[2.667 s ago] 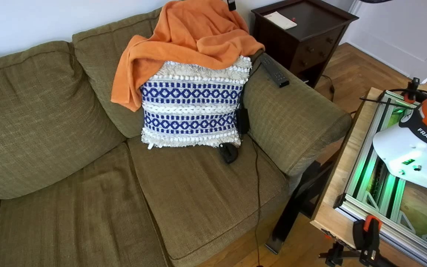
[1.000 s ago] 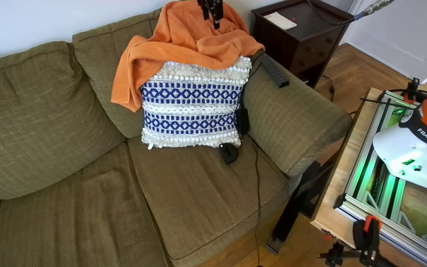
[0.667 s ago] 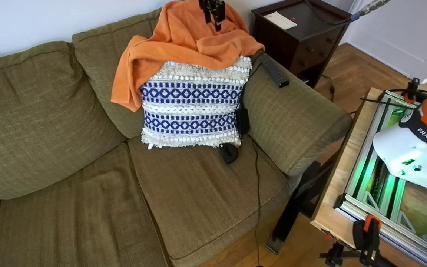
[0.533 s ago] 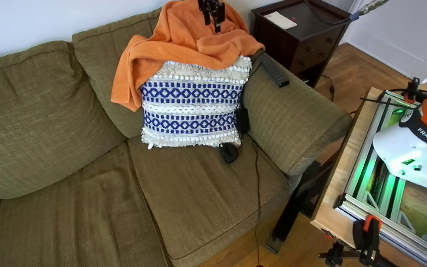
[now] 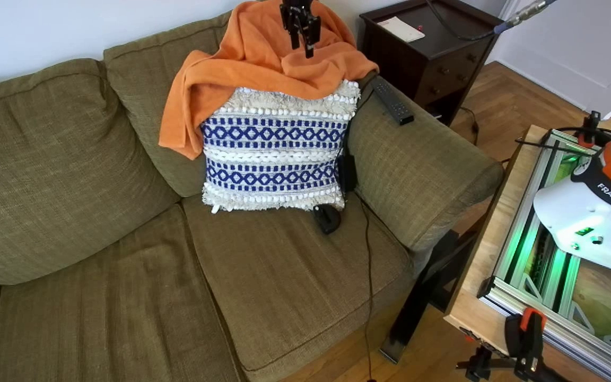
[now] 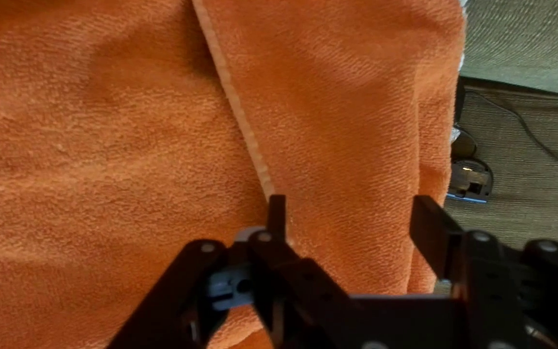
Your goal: Use the orange towel to cover the pillow
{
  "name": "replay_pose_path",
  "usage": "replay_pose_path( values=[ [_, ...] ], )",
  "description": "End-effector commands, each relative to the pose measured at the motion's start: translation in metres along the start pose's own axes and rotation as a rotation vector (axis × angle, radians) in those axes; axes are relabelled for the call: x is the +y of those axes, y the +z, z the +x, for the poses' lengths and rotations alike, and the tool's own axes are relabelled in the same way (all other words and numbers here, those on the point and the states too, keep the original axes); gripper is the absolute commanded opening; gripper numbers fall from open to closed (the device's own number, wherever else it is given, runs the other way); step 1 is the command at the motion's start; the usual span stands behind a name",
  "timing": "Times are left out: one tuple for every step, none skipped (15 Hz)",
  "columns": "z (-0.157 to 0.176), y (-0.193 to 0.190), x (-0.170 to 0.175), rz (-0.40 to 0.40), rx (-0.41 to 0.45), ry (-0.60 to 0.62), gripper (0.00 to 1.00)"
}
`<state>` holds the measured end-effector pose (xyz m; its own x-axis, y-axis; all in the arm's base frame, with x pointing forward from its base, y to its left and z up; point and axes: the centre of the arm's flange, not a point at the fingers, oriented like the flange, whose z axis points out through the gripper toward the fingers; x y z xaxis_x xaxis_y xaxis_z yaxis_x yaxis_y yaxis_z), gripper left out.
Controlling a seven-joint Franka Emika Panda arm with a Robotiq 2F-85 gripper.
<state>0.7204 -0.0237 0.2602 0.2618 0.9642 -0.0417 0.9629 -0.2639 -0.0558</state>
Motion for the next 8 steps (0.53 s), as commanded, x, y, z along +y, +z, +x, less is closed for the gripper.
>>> replay_pose_path(
  values=[
    [-0.0026, 0.0117, 0.0072, -0.013, 0.043, -0.029, 0.63],
    [-0.0022, 0.0128, 0.0082, -0.022, 0.049, -0.034, 0.64],
    [-0.002, 0.0138, 0.009, -0.027, 0.051, -0.035, 0.6],
    [-0.0015, 0.0147, 0.0101, -0.036, 0.056, -0.037, 0.6],
    [-0.0009, 0.0154, 0.0108, -0.042, 0.06, -0.04, 0.57],
    [-0.0004, 0.0161, 0.0114, -0.046, 0.062, -0.042, 0.55],
    [0.0001, 0.0163, 0.0111, -0.046, 0.062, -0.044, 0.46],
    [0.0005, 0.0161, 0.0108, -0.047, 0.061, -0.046, 0.37]
  ],
)
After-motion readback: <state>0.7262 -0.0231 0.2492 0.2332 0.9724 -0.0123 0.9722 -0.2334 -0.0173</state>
